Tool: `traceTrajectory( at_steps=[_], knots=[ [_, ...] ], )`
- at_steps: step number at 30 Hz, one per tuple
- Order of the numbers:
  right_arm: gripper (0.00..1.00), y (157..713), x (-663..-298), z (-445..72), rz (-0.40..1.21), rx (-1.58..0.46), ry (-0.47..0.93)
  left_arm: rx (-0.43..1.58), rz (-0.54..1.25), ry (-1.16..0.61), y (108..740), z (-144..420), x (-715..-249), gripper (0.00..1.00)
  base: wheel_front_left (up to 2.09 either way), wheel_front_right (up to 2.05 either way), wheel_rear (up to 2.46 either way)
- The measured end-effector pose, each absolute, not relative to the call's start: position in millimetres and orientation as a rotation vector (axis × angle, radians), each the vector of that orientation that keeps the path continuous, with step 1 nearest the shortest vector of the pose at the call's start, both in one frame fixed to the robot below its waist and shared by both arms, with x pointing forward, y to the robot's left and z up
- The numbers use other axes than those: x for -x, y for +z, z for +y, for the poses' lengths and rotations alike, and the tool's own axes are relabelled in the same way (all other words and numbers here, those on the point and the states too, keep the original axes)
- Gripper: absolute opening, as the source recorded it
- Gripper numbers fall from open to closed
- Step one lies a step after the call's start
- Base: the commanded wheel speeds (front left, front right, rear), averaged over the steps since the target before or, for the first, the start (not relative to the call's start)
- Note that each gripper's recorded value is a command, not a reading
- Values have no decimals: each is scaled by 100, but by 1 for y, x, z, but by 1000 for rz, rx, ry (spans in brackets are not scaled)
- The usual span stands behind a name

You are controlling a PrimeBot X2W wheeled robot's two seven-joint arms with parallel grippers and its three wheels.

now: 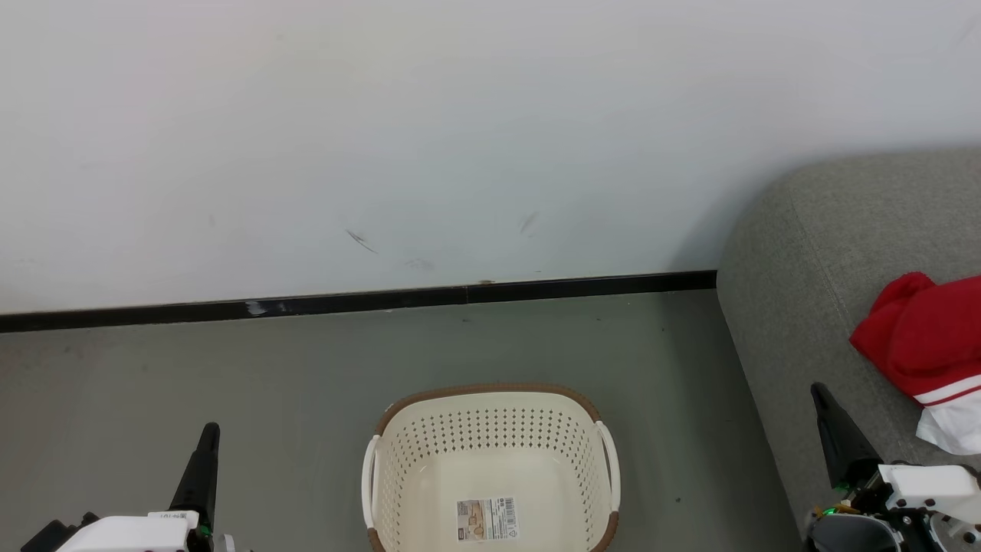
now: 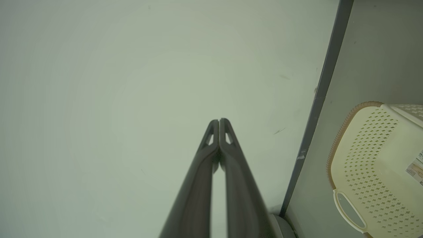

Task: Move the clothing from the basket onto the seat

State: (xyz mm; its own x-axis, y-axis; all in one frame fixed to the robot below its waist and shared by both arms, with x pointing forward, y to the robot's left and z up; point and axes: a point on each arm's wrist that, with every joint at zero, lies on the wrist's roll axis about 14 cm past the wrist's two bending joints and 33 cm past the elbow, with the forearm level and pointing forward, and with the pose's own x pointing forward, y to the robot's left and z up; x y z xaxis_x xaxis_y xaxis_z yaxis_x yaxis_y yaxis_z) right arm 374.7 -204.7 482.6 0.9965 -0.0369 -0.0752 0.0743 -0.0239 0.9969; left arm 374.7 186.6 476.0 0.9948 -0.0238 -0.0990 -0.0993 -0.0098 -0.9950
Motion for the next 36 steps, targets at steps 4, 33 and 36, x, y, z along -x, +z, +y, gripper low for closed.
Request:
traceTrajectory(
  at_steps=[4, 33, 36],
  knots=[
    [0, 483, -375, -205, 29, -1592, -89, 1580, 97, 60, 476, 187, -375, 0, 0, 0, 0],
    [0, 483, -375, -205, 32, -1593, -84, 1580, 98, 61, 476, 187, -375, 0, 0, 0, 0],
    [0, 484, -376, -205, 30, -1594, -83, 1580, 98, 61, 475, 187, -375, 0, 0, 0, 0]
  ],
)
